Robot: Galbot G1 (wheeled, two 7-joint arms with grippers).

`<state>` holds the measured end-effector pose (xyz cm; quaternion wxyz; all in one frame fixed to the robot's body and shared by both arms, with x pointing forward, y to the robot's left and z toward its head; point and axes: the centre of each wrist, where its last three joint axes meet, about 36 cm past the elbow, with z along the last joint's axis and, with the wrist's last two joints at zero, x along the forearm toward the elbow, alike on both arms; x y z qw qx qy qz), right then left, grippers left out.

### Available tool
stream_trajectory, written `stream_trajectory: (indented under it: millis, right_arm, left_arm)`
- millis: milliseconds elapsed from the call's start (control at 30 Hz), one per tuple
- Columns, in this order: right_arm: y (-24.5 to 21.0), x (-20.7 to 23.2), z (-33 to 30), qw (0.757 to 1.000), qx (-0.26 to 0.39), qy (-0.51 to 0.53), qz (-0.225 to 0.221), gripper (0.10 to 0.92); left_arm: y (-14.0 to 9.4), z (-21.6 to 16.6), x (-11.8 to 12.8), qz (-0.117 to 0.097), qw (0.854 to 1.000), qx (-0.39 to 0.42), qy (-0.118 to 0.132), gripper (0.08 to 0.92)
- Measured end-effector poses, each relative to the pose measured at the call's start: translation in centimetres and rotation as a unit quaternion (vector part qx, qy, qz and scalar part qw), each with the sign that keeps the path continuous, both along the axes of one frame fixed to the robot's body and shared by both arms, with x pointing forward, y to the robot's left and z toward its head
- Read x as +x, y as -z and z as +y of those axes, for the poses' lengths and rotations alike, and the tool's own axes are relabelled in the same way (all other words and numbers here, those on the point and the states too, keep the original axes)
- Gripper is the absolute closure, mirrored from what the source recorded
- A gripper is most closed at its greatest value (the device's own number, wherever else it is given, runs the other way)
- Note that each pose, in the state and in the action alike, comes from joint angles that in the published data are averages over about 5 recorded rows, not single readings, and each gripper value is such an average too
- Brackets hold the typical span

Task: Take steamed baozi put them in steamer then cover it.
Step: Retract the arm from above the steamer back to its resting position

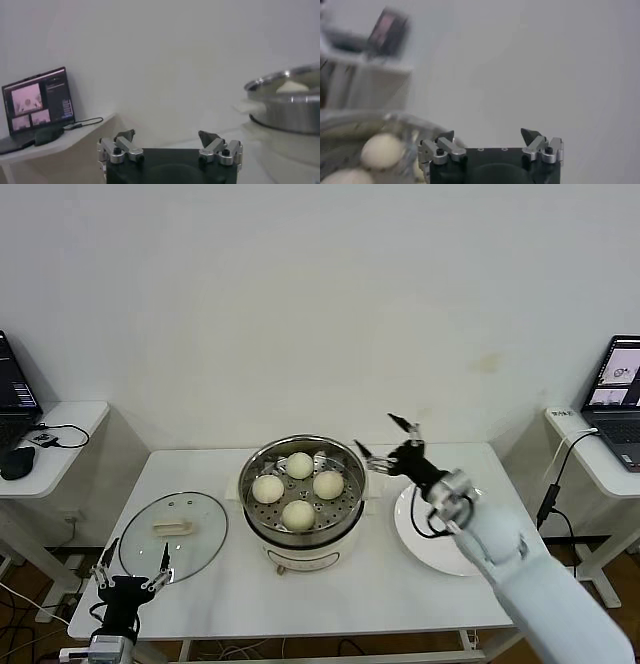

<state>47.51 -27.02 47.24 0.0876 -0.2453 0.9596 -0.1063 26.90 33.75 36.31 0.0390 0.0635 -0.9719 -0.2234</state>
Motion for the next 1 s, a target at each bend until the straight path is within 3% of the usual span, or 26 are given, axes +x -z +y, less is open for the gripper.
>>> stream_trajectory:
  millis: [133,233,367,500,700,833,1000]
  right_arm:
    - [1.6,-3.1,-3.1,0.997,0.045,0.063,-0.018,0.199]
    - [2.7,-5.7,-5.6,0.991,0.06,0.118,-0.028,0.2]
    - [3.9,-9.3,-8.8,0.98,0.066,0.187,-0.034,0.2]
    - [5.1,-12.5,-11.2,0.968,0.059,0.242,-0.034,0.199]
    - [6.4,-16.0,-12.7,0.957,0.049,0.286,-0.024,0.2]
    - [6.9,-17.5,-12.9,0.953,0.044,0.3,-0.017,0.199]
    - [7.8,-18.8,-12.8,0.95,0.04,0.31,-0.007,0.2]
  left_arm:
    - [0.6,1.2,0.6,0.003,0.995,0.095,0.009,0.177]
    - [1.1,2.4,1.2,0.007,0.982,0.187,0.027,0.177]
    - [2.0,4.0,2.3,0.019,0.949,0.309,0.059,0.177]
    - [2.9,5.4,3.7,0.033,0.905,0.414,0.094,0.177]
    - [4.1,6.8,5.9,0.054,0.846,0.513,0.133,0.177]
    - [4.5,7.7,7.6,0.062,0.823,0.547,0.143,0.177]
    - [4.9,8.7,9.5,0.07,0.805,0.571,0.146,0.177]
